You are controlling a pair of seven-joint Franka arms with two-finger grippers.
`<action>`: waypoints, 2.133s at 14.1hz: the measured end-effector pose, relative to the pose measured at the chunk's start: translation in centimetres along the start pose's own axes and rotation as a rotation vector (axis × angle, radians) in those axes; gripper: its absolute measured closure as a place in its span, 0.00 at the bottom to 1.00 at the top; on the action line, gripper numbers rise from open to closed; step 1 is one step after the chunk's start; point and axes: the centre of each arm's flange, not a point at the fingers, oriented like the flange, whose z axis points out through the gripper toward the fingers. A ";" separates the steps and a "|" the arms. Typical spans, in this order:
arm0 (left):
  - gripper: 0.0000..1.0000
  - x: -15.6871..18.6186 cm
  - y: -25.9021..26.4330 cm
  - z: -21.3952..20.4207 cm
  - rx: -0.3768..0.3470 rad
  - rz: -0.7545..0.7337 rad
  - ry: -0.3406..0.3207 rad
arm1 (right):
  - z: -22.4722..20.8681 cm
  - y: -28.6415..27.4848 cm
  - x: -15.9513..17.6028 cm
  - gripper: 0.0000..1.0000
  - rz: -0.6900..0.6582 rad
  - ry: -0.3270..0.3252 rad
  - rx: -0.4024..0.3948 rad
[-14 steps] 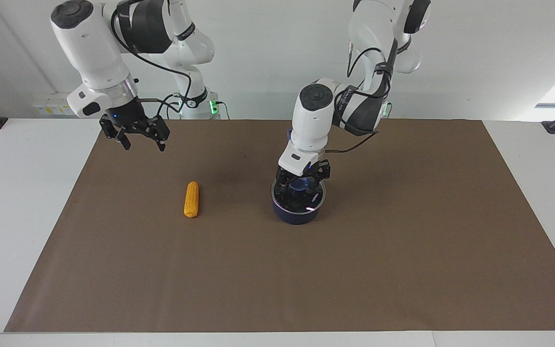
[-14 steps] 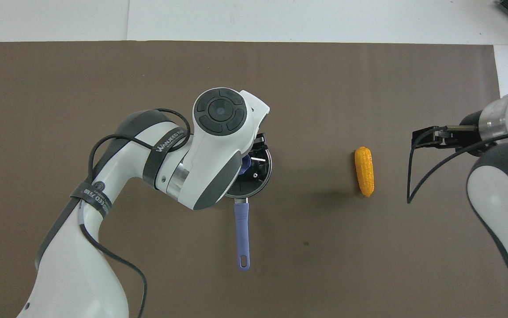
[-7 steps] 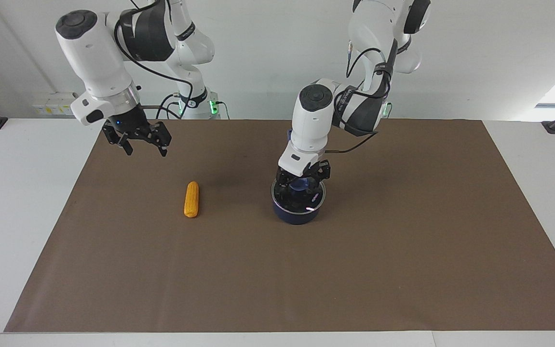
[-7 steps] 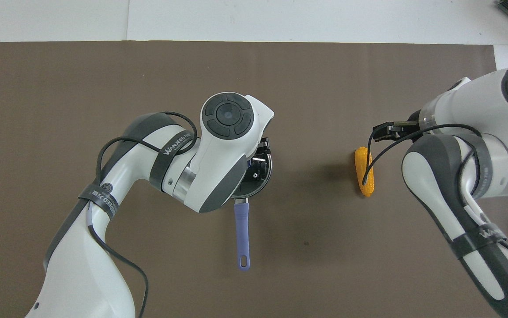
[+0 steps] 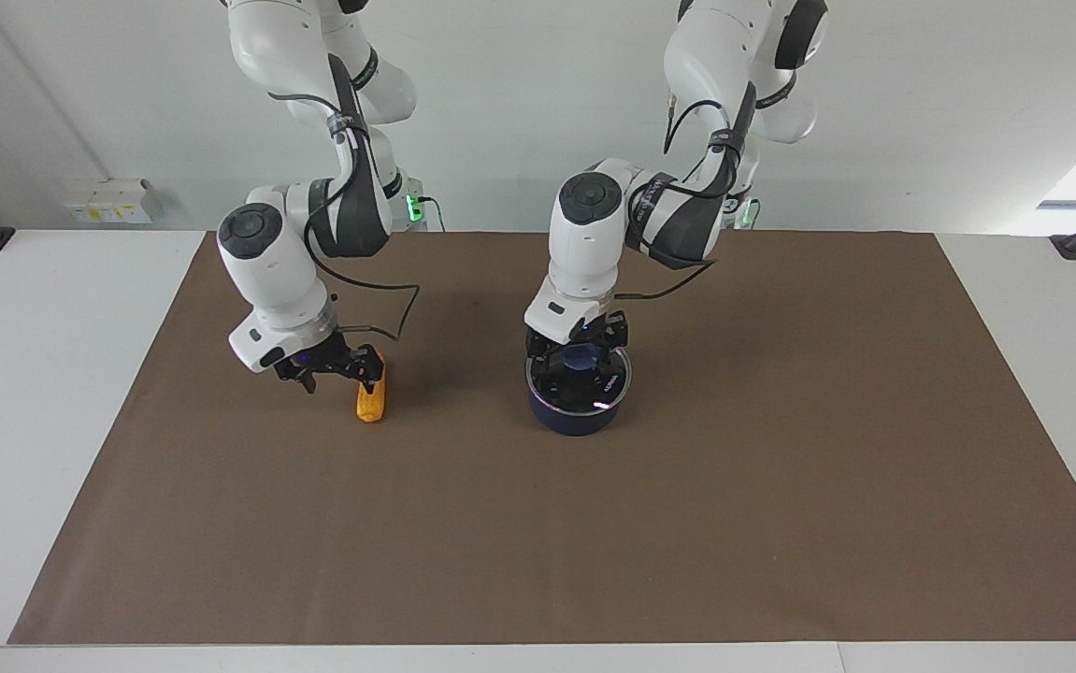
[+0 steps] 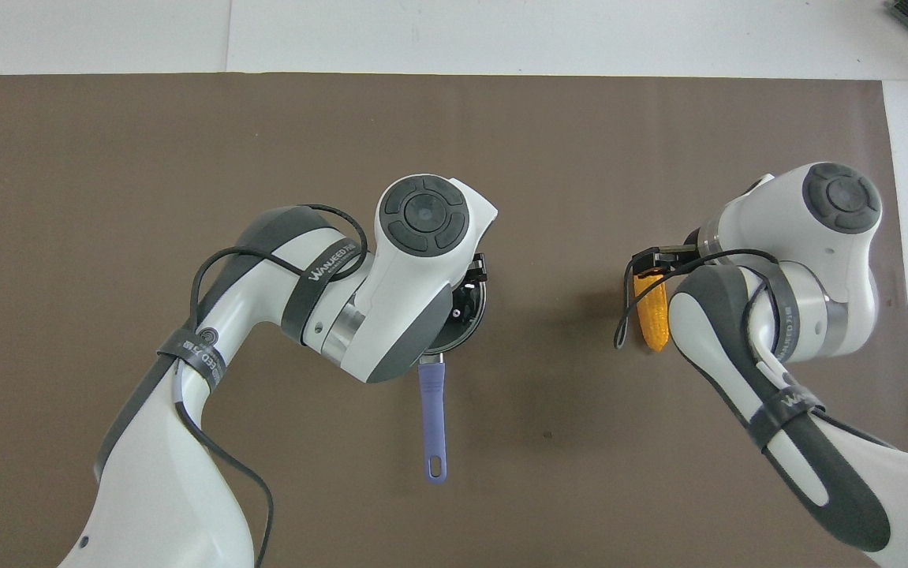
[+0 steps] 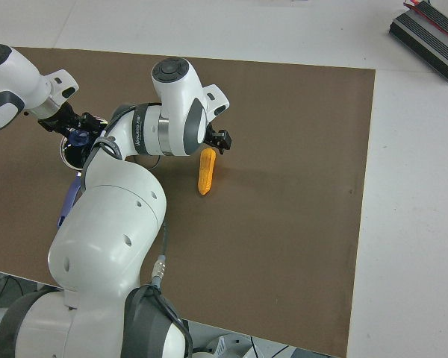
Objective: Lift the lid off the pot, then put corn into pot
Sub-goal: 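Grasp the lid knob with the left gripper while the right gripper grasps the corn, then lift the lid away with the left gripper while the right gripper carries the corn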
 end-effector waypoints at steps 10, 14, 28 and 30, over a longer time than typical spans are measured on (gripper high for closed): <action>0.09 0.2 -0.4 0.1 0.010 -0.006 -0.008 | 5.8 -1.2 -1.4 0.19 -0.088 0.027 -0.002; 0.33 0.1 -0.3 0.1 0.009 -0.005 -0.008 | 5.7 -1.3 -1.4 0.48 -0.096 0.030 -0.002; 0.57 1.6 -3.0 -2.8 0.005 -0.051 0.008 | -2.1 -1.6 -2.0 0.62 -0.118 0.073 0.002; 0.57 3.0 -5.3 -3.9 -0.001 -0.088 0.016 | -4.7 -2.8 -2.2 0.62 -0.137 0.053 0.002</action>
